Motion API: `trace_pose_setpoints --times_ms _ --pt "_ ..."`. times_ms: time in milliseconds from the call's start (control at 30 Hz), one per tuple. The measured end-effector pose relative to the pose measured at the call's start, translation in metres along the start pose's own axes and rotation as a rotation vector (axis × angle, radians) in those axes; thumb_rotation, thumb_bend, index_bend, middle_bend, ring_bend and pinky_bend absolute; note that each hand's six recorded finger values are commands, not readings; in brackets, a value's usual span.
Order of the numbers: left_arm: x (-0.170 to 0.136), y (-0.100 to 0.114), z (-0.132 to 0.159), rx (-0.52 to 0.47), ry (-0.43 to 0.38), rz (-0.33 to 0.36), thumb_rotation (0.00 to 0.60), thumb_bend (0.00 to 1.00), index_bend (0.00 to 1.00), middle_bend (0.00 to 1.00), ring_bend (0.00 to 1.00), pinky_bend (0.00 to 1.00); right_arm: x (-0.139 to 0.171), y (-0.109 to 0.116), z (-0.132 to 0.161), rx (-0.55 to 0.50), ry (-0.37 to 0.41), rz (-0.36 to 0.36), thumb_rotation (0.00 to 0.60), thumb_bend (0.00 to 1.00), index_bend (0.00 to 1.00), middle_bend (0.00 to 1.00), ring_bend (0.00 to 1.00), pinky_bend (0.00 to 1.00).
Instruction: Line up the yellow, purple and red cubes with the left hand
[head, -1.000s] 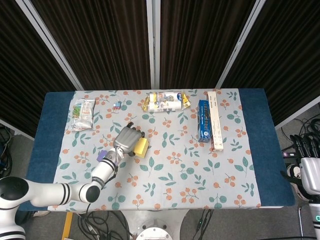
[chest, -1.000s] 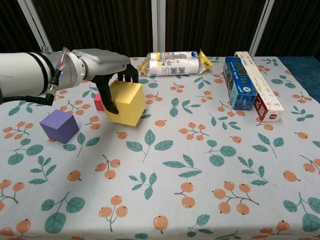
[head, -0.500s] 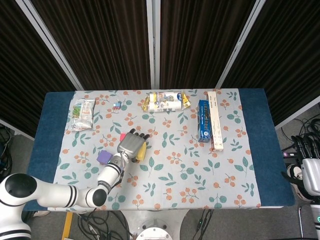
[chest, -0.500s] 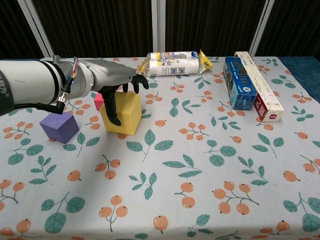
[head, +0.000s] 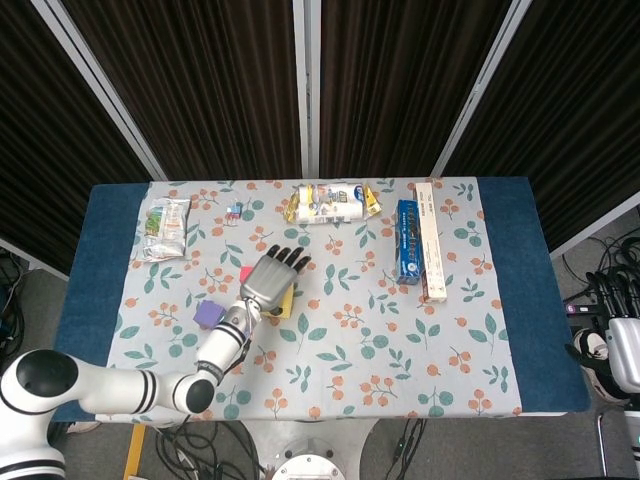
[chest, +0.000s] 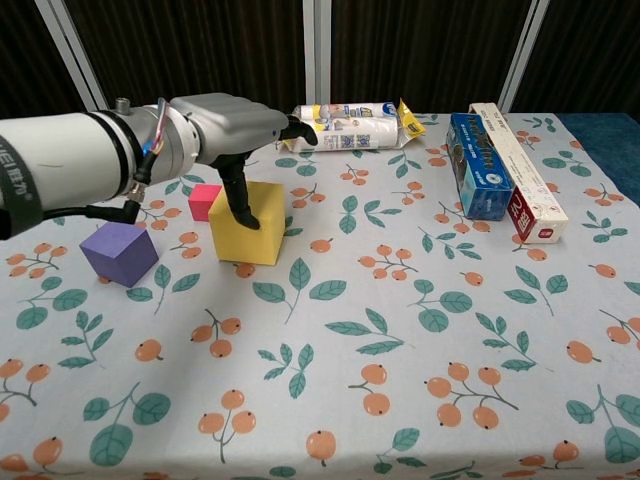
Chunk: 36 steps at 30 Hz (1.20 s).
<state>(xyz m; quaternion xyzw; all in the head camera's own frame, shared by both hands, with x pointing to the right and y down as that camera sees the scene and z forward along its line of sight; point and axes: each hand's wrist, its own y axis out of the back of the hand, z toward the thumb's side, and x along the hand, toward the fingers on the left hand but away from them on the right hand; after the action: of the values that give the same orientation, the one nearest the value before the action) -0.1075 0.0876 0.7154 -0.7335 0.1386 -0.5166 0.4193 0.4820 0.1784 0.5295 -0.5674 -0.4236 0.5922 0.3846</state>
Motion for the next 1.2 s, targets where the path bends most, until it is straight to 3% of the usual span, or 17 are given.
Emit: trace_pose_setpoints --times_ms 367,667,900,1200 --pt "-0.003 0.002 0.004 -0.005 -0.012 0.002 0.600 0.04 0.14 0.15 0.13 0.14 0.002 0.001 -0.006 -0.003 -0.015 -0.002 0.600 0.00 0.00 0.07 0.00 0.03" --pt "-0.039 0.009 -0.041 -0.044 0.024 0.049 0.600 0.04 0.14 0.15 0.13 0.14 -0.002 0.000 -0.002 -0.006 0.007 -0.002 0.600 0.00 0.00 0.07 0.00 0.03" --pt "-0.079 -0.011 -0.080 -0.060 0.050 0.036 0.600 0.05 0.25 0.15 0.13 0.14 -0.004 -0.001 0.006 -0.006 0.027 -0.001 0.600 0.00 0.00 0.07 0.00 0.03" --pt "-0.110 -0.049 -0.095 -0.039 0.047 -0.008 0.600 0.14 0.31 0.15 0.13 0.14 -0.006 0.002 0.012 -0.001 0.041 -0.007 0.600 0.00 0.00 0.07 0.00 0.03"
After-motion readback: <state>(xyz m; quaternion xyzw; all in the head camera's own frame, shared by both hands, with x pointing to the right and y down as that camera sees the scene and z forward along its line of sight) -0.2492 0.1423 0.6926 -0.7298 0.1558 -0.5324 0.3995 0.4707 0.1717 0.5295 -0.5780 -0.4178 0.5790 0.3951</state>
